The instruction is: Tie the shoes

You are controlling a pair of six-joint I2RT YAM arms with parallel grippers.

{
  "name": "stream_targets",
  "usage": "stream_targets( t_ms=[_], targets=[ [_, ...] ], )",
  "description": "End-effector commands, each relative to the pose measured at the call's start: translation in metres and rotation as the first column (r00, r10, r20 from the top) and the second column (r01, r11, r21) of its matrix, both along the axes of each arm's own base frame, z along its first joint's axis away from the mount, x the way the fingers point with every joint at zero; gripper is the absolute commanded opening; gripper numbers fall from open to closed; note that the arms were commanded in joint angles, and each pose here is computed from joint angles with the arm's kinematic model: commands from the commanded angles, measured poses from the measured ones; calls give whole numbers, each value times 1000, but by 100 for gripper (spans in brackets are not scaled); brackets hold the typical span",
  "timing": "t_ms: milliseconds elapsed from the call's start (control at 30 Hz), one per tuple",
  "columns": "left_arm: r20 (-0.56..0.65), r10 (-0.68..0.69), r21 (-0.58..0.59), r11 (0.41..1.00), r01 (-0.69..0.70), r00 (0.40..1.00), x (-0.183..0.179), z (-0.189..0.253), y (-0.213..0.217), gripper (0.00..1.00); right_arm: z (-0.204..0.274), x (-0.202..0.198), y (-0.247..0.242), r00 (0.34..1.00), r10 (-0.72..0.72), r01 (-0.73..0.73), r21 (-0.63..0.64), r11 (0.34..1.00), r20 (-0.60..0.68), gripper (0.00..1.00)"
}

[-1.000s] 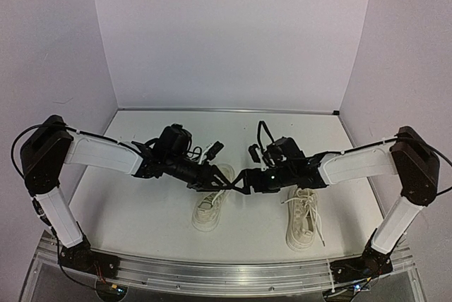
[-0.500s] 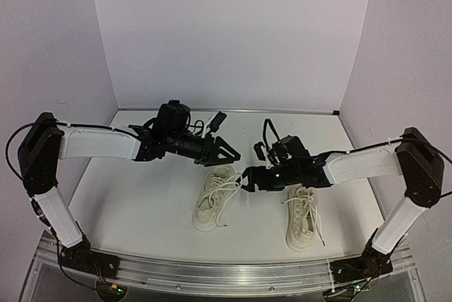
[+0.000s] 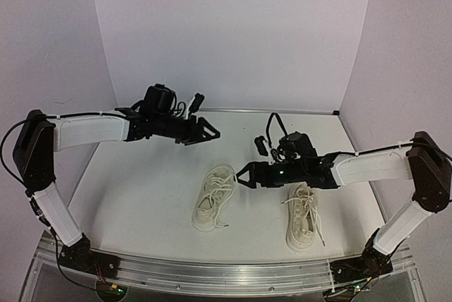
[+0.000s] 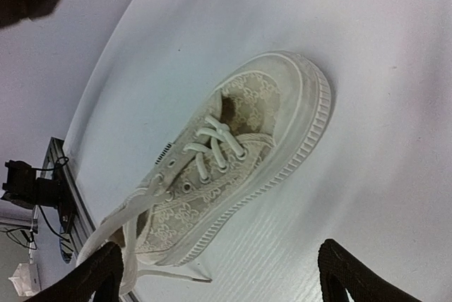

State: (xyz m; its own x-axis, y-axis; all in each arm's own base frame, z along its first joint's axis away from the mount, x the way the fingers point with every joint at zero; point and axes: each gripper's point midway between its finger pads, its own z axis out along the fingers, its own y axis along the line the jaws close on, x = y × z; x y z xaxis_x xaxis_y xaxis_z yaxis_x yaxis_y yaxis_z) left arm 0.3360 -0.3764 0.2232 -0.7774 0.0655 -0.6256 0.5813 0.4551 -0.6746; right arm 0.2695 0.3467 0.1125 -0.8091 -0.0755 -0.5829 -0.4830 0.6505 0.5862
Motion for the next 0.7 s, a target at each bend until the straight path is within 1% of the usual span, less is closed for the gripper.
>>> stream_targets(
  t_ms=[0,133,233,300,400,533,667],
  targets=[
    [-17,0,165,986,3,1000,-41,-42,35,52,55,12,22,995,35,-48,149,988,89,91],
    [-18,-25,267,963,29,1000,-72,-72,49,51,61,30,2,997,-32,19,171,985,75,90],
    [-9,-108,314,944,106,994,-96,-86,42,48,61,31,-13,996,-66,53,175,983,68,90],
    [3,-169,362,919,156,986,-110,-96,32,46,58,29,-19,996,-74,64,172,983,57,90],
    [5,-218,397,896,198,976,-118,-105,21,41,50,25,-24,996,-81,74,164,984,36,90],
    [7,-228,404,891,206,974,-116,-104,16,35,34,17,-27,998,-64,65,145,987,-11,88],
    [24,-246,389,895,217,969,-124,-96,17,35,19,7,-31,998,-44,49,125,991,-39,87]
  ],
)
